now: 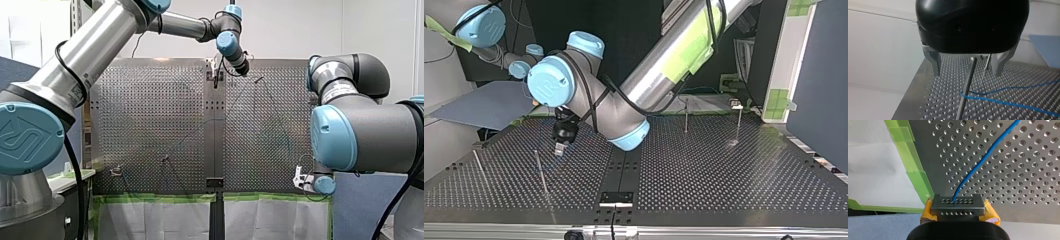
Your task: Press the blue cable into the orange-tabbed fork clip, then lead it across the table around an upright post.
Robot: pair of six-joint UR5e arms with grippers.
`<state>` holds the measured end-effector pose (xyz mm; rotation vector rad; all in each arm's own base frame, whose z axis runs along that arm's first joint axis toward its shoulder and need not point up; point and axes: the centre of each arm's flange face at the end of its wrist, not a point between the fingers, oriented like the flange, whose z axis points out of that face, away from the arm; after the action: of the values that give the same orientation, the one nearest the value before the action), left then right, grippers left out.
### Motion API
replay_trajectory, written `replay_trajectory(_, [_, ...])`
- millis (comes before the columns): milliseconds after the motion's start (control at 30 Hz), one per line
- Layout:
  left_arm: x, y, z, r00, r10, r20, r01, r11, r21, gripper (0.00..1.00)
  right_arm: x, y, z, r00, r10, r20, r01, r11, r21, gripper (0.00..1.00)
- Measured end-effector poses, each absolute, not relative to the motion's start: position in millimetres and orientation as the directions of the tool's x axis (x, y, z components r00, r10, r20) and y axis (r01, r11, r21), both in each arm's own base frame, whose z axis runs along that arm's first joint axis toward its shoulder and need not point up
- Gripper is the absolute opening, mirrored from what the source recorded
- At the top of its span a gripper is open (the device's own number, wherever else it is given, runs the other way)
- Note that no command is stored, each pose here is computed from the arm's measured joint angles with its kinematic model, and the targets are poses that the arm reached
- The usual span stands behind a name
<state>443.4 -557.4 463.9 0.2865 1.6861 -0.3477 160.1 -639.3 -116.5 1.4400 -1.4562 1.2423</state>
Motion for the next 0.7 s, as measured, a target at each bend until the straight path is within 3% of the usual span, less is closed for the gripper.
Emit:
replay_trajectory(267, [445.3, -552.2, 464.1, -0.135, -0.009, -0.991, 0.331, 0.942, -0.053, 0.99, 160.1, -639.2, -117.0, -0.109, -0.281, 0.954, -0.986, -0.093, -0.140, 0.00])
replay_trajectory(700, [445.3, -551.7, 464.1, -0.135, -0.007, -0.991, 0.327, 0.944, -0.051, 0.99, 160.2, -638.9, -117.8, -0.108, -0.281, 0.953, -0.986, -0.093, -0.139, 0.00])
